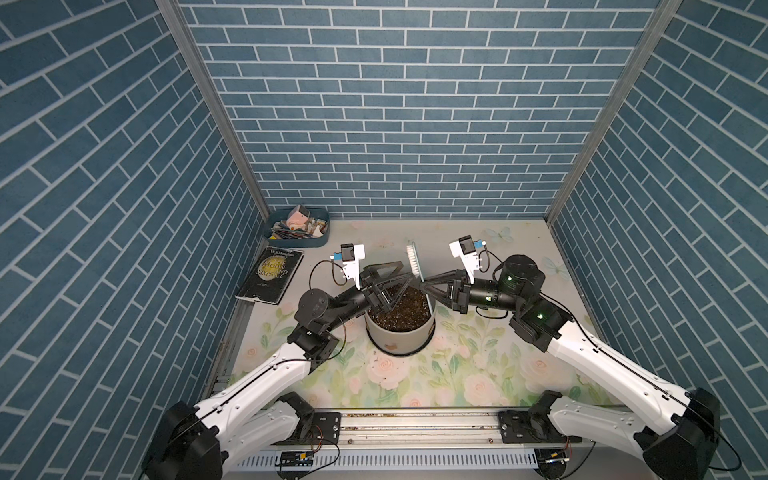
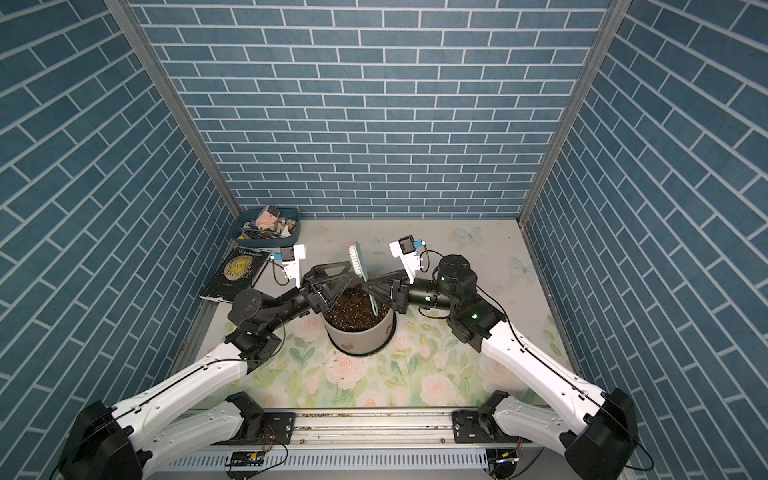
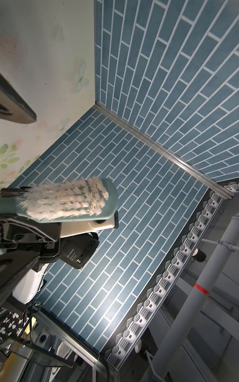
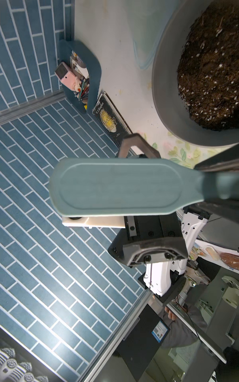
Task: Scrub the dried mud off the ceramic pot
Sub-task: Pick up the brush from the center of the board.
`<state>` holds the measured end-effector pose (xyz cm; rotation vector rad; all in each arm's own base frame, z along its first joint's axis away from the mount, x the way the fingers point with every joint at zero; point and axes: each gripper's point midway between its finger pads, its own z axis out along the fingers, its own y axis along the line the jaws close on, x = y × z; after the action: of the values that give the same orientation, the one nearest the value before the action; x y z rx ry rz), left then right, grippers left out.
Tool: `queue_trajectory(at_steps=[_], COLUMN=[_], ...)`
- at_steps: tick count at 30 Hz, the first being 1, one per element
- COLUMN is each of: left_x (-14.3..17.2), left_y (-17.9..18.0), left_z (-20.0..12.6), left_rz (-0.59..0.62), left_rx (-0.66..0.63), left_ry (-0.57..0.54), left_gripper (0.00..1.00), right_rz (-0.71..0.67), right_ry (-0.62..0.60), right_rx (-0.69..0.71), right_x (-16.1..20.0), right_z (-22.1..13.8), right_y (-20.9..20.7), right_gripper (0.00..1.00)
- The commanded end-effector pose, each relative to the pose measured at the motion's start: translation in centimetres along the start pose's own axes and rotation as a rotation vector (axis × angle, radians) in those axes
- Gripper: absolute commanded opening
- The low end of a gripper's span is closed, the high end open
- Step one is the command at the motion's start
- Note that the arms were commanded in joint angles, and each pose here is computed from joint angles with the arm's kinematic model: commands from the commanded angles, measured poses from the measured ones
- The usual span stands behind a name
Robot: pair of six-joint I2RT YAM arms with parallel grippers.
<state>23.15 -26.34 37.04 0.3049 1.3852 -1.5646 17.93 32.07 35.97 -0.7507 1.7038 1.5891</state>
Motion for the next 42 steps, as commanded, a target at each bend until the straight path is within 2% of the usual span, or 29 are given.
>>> queue_trajectory(at_steps=[1, 7, 14, 23, 29, 34, 37, 38, 39, 40, 42], left_x=[-0.6, -0.8, -0.6, -0.4, -0.5, -0.6, -1.0, -1.2, -1.6, -2.1, -2.7], left_y=[-2.3, -2.1, -2.3, -1.6, -1.1, -0.4, 0.8, 1.6, 2.6, 3.9, 6.5], left_z=[0.3, 0.7, 1.3, 1.5, 1.7, 1.6, 1.5, 1.4, 1.3, 1.0, 0.2], left_rz=[0.021, 0.02, 0.004, -0.011, -0.022, -0.029, -0.031, -0.034, -0.039, -0.048, -0.084], left_rx=[0.115, 0.118, 0.146, 0.121, 0.094, 0.057, -0.02, -0.07, -0.134, -0.213, -0.368], left_ry=[0.004, 0.002, 0.027, 0.031, 0.032, 0.019, -0.004, -0.019, -0.041, -0.07, -0.115], left_gripper=[1.0, 0.99, 0.9, 0.59, 0.26, 0.03, 0.0, 0.0, 0.0, 0.0, 0.0], right_rz=[-0.01, 0.003, 0.035, 0.061, 0.067, 0.07, 0.06, 0.039, 0.019, -0.003, -0.054], right_ry=[-0.006, 0.011, 0.034, 0.052, 0.047, 0.039, 0.033, 0.021, 0.016, -0.012, -0.052], right_rx=[-0.067, -0.088, -0.082, -0.07, -0.061, -0.043, -0.004, 0.039, 0.088, 0.192, 0.409], right_x=[-0.6, -0.2, 0.8, 1.7, 1.8, 1.7, 1.5, 1.1, 0.8, 0.2, -0.6], right_z=[-0.1, 0.4, 1.0, 1.7, 1.9, 2.0, 2.0, 1.9, 1.8, 1.4, 0.0], right_y=[1.5, 1.5, 0.6, -0.2, -0.6, -1.0, -1.6, -2.1, -2.6, -3.8, -5.9], right_gripper=[0.0, 0.0, 0.0, 0.0, 0.0, 0.0, 0.0, 0.06, 0.17, 0.42, 0.75])
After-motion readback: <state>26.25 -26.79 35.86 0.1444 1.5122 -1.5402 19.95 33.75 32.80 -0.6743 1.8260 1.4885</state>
